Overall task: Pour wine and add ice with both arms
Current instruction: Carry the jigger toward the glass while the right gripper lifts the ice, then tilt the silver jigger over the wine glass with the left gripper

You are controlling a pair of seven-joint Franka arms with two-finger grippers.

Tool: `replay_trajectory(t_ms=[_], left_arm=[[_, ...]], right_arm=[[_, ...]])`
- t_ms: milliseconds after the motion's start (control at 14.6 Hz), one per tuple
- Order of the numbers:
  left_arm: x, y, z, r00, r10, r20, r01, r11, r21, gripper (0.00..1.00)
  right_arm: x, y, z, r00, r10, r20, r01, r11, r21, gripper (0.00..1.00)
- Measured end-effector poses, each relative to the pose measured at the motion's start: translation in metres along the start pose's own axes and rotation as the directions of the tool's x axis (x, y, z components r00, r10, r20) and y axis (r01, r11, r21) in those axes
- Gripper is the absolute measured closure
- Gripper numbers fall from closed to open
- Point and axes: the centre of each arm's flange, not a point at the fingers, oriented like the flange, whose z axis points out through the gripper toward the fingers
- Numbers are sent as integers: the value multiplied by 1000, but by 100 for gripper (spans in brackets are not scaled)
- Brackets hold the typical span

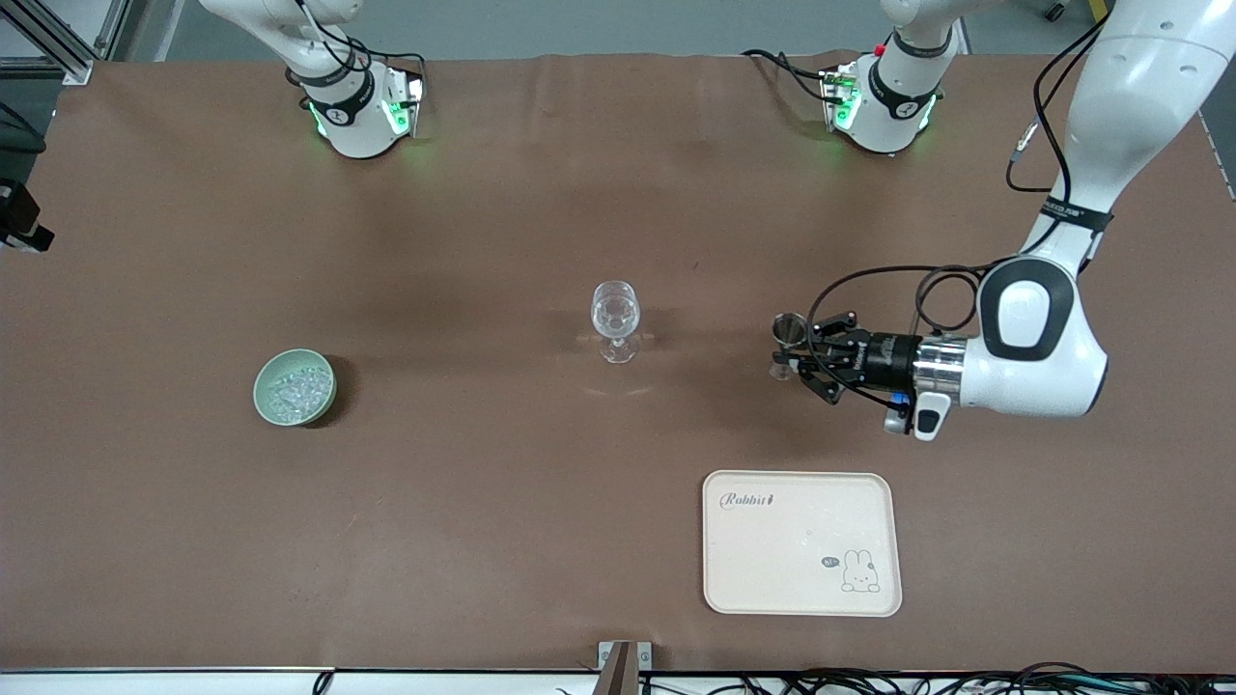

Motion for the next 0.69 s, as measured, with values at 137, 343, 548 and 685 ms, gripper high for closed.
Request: replay_trajectory(t_ms=[137,343,548,685], left_arm=[[-29,6,18,999,-43,-14,43,999,-18,79],[-56,13,52,994,-96,-43,95,995,-42,79],[-69,15,85,990,-122,-78,116,991,-71,79],[-78,14,105,986,-135,-95,128,989,-79,79]], right_arm=[[1,0,2,1000,0,4,0,1000,0,75],[2,0,3,1000,0,5,0,1000,0,75],[2,-1,3,1000,-1,5,1,1000,0,75],[2,-1,3,1000,-2,6,2,1000,0,75]])
